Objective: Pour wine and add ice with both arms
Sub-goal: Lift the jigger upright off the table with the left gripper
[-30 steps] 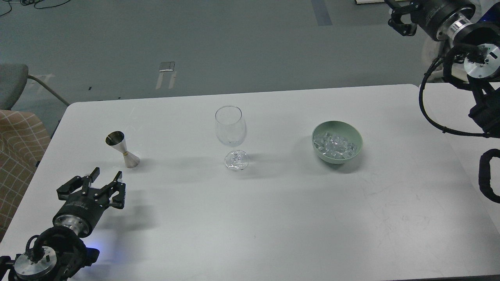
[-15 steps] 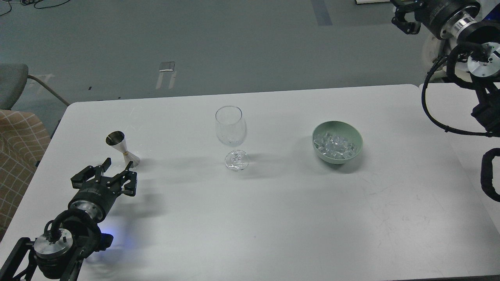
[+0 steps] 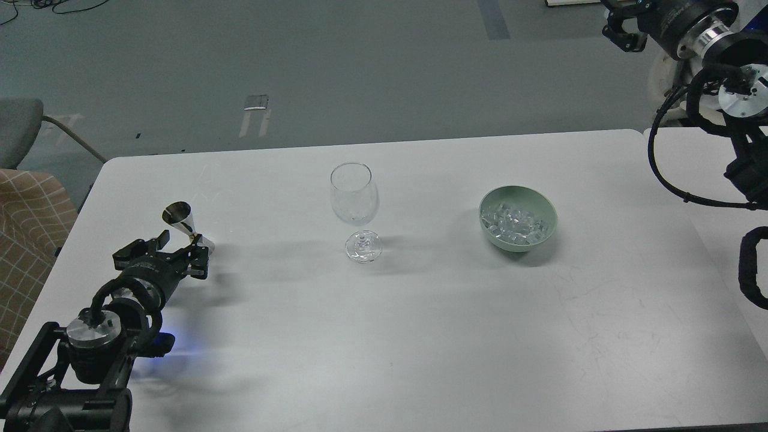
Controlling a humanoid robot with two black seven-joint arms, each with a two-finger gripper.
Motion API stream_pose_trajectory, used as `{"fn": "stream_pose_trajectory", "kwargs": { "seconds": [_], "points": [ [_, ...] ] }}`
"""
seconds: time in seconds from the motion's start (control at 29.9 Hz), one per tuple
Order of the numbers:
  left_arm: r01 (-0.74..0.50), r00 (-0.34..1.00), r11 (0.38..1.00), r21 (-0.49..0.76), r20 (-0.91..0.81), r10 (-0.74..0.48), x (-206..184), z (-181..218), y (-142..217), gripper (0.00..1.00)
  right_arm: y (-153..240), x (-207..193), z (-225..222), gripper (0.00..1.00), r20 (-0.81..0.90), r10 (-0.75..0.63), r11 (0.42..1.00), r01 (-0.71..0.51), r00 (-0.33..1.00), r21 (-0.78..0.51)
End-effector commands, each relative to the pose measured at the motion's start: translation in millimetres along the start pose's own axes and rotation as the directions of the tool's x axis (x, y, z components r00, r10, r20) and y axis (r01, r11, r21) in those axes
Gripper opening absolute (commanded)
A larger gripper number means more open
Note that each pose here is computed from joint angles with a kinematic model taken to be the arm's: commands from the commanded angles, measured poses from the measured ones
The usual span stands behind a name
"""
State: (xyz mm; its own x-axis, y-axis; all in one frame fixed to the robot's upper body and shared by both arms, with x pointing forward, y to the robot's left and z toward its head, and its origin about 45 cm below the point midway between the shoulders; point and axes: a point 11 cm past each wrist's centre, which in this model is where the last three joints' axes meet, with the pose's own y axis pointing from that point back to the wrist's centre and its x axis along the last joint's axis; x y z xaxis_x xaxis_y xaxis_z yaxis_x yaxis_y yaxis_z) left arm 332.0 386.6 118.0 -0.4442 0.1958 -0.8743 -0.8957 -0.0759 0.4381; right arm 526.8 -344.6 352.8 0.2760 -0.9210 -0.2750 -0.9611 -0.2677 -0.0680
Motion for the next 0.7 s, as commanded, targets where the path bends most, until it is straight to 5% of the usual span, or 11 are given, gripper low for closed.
{"fn": "stream_pose_trajectory", "kwargs": {
  "seconds": [0.0,0.67],
  "points": [
    [0.003,1.0,1.0,0.0,0.001,-0.003,-4,1,-5,0.58,1,1,2,1.0,0.001,0.002,1.0,-0.002,1.0,-0.004],
    [0.024,0.999,1.0,0.02,-0.044,-0.023,-17,-17,-19,0.52,1,2,2,1.0,0.0,0.001,1.0,-0.001,1.0,-0.005]
  ]
}}
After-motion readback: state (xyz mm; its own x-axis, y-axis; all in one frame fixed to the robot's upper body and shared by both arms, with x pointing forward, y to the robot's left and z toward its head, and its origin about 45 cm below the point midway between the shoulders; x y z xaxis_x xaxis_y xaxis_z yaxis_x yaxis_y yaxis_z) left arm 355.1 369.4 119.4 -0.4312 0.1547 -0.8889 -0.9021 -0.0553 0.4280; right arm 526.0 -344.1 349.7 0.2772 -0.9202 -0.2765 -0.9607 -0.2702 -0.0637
